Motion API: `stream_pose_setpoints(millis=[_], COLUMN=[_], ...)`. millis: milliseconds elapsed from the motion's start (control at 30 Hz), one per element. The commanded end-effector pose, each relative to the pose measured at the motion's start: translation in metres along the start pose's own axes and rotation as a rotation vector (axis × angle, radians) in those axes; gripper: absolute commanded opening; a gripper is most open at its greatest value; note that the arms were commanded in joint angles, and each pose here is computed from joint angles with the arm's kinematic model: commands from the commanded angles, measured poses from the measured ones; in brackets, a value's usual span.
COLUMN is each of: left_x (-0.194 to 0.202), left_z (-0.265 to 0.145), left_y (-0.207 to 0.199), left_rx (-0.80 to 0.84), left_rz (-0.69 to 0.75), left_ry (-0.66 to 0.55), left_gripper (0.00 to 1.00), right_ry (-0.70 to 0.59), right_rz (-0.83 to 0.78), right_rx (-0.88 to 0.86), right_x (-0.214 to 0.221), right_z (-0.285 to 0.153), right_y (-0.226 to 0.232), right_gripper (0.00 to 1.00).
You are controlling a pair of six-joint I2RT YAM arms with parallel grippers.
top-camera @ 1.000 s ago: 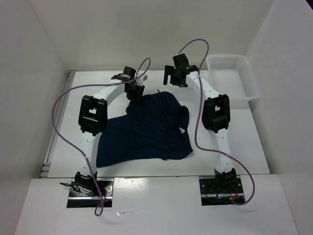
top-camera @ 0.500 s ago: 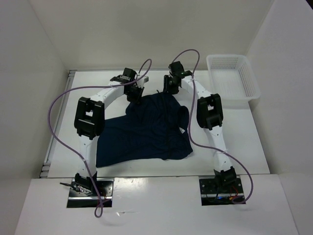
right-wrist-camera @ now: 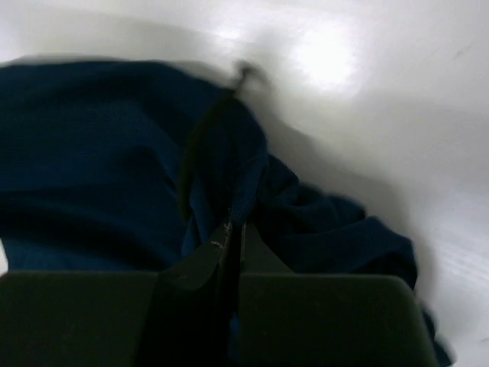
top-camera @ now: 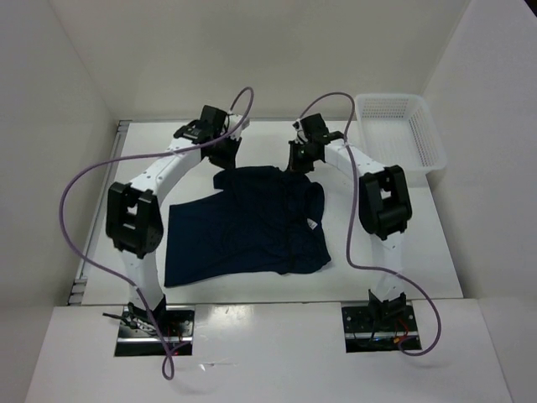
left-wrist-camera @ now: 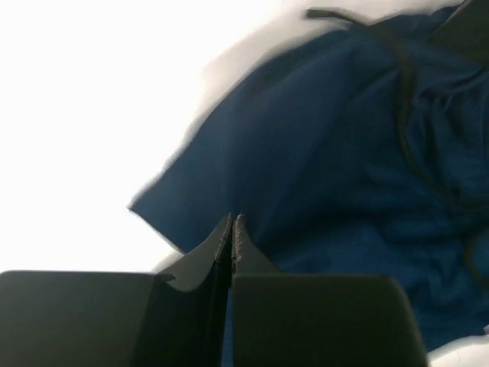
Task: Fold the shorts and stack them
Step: Fold the shorts
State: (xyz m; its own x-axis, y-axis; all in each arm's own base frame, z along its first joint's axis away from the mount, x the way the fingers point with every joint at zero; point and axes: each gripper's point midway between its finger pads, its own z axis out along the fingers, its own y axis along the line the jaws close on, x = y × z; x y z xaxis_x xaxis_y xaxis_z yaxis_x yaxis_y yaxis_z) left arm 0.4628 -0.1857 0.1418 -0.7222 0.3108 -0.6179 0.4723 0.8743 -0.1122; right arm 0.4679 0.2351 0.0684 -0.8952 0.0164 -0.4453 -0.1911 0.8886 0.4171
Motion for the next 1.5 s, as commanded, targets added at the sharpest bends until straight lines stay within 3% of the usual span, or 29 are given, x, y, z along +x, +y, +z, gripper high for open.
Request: stream_pose_setpoints(millis=[0,167,233,333,400,567,667,767,867,900,933,1100,1300,1467], left_x=[0.061,0.158,0.174,0.181,0.167,0.079,0.061,0.059,0.055,0.053,0.055,0.058,0.047,0.053], left_z=[-0.021,-0.017,-0.023,-0.034,-0.046,-0.084,-0.06,-0.022,0.01,0.016,0.022,0.047,0.063,0.072], left_y=[-0.031,-0.071,-0.08,-0.09,-0.092,-0.09,-0.078,-0.062,-0.04,-0.035,-0.031,-0.012,0.006,0.017], left_rx=[0.005,0.112,0.165,0.218,0.243,0.395,0.37,0.3,0.182,0.158,0.14,0.035,-0.047,-0.106], left_rz=[0.042,0.064,0.045,0.025,0.012,-0.046,-0.039,-0.031,-0.018,-0.015,-0.014,0.004,0.016,0.019], left_ry=[0.111,0.341,0.39,0.425,0.378,0.12,0.087,0.112,0.14,0.135,0.14,0.14,0.103,0.101], left_gripper=[0.06,0.15,0.3,0.35,0.35,0.35,0.46,0.47,0.47,0.47,0.49,0.56,0.6,0.65], right_ry=[-0.092,-0.027,0.036,0.131,0.156,0.087,0.065,0.051,0.01,-0.009,-0.03,-0.148,-0.299,-0.25], right_rz=[-0.145,-0.148,-0.121,-0.103,-0.096,-0.059,-0.042,-0.017,-0.012,-0.006,-0.01,-0.017,0.129,0.278], right_rx=[-0.114,-0.128,-0.114,-0.03,0.001,-0.02,-0.019,0.027,0.015,0.005,-0.007,-0.001,0.061,0.057], right_x=[0.017,0.072,0.1,0.132,0.148,0.149,0.147,0.149,0.137,0.133,0.128,0.101,0.09,0.109], right_z=[-0.042,-0.044,-0.038,-0.032,-0.033,-0.042,-0.044,-0.041,-0.048,-0.05,-0.057,-0.091,-0.141,-0.136], right_y=[0.068,0.091,0.082,0.055,0.043,0.045,0.045,0.036,0.042,0.046,0.05,0.056,0.046,0.033], right_gripper=[0.0,0.0,0.0,0.0,0.0,0.0,0.0,0.0,0.15,0.3,0.36,0.63,0.71,0.69])
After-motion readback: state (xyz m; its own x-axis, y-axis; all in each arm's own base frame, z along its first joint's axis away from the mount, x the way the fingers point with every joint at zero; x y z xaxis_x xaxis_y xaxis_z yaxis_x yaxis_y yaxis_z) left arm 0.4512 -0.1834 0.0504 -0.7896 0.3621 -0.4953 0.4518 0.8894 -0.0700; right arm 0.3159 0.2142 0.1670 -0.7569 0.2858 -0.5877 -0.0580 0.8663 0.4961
